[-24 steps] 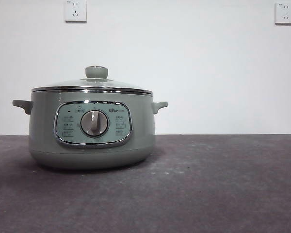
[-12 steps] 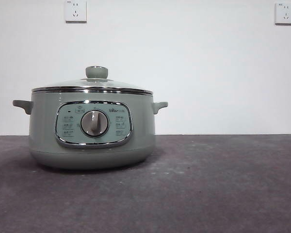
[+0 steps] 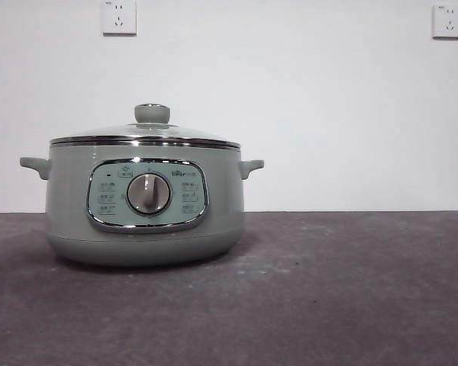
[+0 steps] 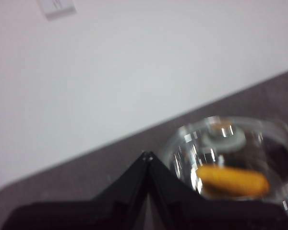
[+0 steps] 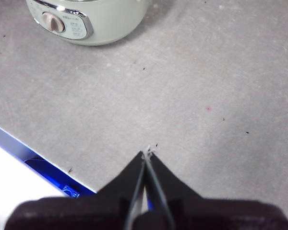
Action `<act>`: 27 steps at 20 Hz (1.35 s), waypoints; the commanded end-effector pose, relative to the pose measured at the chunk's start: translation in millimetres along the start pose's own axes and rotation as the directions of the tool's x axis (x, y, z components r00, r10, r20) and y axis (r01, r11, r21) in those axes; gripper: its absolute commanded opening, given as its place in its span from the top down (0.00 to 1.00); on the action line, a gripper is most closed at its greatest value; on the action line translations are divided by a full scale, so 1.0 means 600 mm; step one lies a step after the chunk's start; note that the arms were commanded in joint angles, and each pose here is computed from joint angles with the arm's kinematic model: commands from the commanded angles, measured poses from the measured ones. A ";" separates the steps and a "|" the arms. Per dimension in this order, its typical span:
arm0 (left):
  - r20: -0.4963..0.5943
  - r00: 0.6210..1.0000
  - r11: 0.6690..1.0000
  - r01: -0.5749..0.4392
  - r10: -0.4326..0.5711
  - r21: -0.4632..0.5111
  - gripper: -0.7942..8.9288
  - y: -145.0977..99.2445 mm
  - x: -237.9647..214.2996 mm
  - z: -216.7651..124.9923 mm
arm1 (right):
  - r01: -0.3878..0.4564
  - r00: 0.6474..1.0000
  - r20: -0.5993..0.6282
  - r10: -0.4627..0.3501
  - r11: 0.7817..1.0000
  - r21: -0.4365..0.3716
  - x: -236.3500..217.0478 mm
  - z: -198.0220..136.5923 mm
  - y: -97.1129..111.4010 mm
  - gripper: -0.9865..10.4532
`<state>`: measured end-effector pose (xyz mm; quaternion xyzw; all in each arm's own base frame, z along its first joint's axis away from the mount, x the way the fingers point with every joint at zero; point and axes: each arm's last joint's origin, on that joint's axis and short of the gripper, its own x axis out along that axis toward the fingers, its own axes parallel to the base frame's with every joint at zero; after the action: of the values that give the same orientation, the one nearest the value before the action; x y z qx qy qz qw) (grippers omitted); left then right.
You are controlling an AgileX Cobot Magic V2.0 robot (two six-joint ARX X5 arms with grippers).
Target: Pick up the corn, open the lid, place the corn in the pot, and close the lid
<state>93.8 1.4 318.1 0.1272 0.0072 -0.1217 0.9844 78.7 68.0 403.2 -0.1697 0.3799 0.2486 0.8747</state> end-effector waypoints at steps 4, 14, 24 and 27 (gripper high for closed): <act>-0.079 0.997 0.996 0.005 -0.012 -0.089 0.92 -0.034 0.006 -0.134 | 0.005 0.999 -0.034 -0.006 1.000 -0.008 0.003 -0.006 0.000 0.91; -0.177 0.983 0.978 -0.091 0.058 -0.187 0.92 -0.064 0.009 -0.268 | 0.005 0.999 -0.034 -0.006 1.000 -0.008 0.003 -0.006 0.000 0.91; -0.186 0.980 0.975 -0.111 0.075 -0.192 0.92 -0.063 0.011 -0.270 | 0.005 0.999 -0.034 -0.005 1.000 -0.008 0.003 -0.006 0.000 0.91; -0.191 0.979 0.975 -0.110 0.073 -0.194 0.92 -0.063 0.011 -0.271 | 0.005 0.999 -0.034 -0.005 1.000 -0.008 0.003 -0.006 0.000 0.91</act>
<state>93.3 4.7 154.0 0.0391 0.1030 -0.0654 0.9918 78.7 68.0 403.2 -0.1697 0.3799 0.2486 0.8747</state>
